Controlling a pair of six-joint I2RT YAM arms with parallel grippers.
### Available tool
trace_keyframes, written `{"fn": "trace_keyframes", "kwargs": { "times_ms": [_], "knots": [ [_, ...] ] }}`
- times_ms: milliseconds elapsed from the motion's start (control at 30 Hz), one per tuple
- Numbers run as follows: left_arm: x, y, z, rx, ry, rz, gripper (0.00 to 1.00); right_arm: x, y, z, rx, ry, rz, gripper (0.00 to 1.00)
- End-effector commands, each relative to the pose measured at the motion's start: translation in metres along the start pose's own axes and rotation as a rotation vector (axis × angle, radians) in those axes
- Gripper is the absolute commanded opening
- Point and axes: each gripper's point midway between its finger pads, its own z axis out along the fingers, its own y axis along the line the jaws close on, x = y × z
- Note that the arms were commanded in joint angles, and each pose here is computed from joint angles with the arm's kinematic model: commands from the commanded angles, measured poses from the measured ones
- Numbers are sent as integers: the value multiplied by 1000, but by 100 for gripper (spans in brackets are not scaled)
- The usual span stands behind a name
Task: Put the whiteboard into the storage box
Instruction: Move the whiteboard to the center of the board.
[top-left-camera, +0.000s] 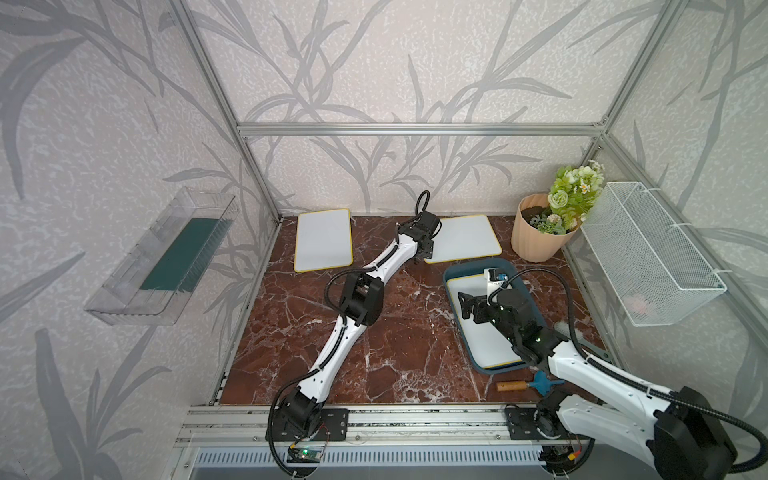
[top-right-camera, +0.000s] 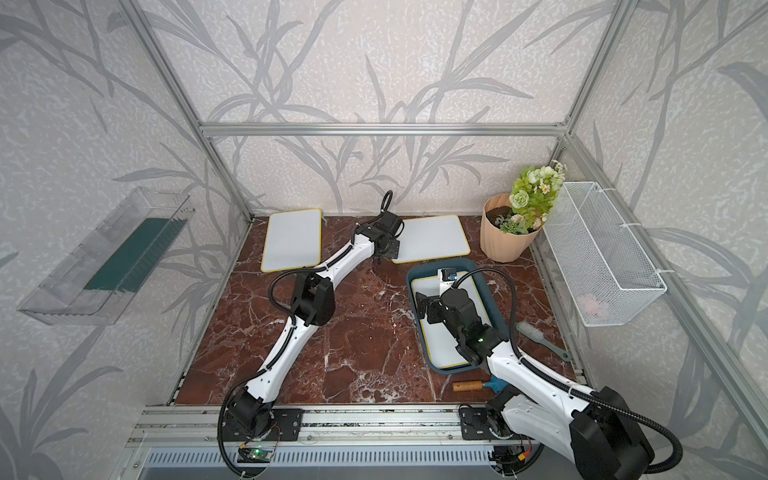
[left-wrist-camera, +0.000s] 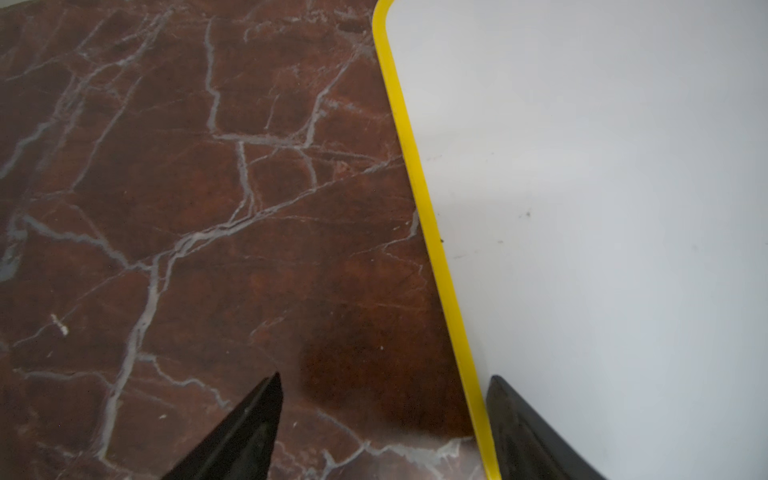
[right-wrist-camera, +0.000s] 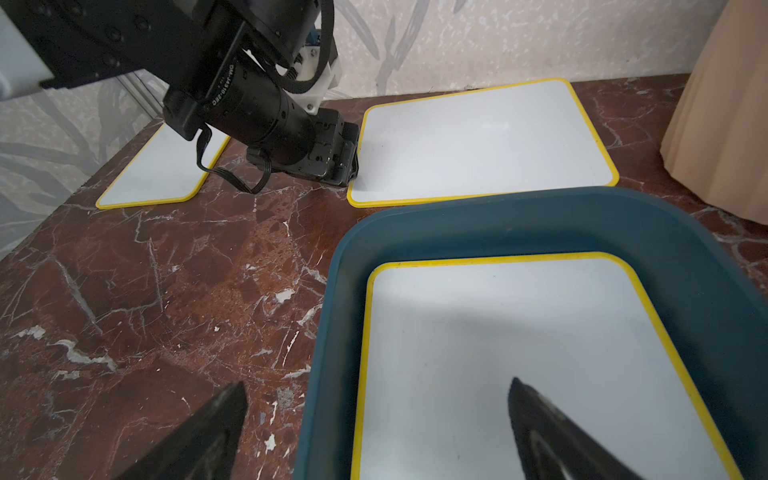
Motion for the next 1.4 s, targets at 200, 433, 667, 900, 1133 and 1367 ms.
{"fn": "trace_keyframes", "kwargs": {
  "times_ms": [200,433,667,900,1133,1367],
  "knots": [
    [40,31,0,-97,142,74,79,-8,1,-5,-5,-46,17,99],
    [47,63,-11,-192,159,58,79,-7,0,-6,-1,-49,20,99],
    [59,86,-18,-213,213,29,78,-8,0,-6,-2,-50,24,99],
    [85,116,-28,-194,235,-61,77,-8,1,-6,-5,-44,23,99],
    [119,150,-46,-202,255,-143,77,-10,6,-7,-1,-37,4,99],
    [150,168,-63,-195,263,-236,77,-13,29,-5,-20,4,-54,99]
  ]
}}
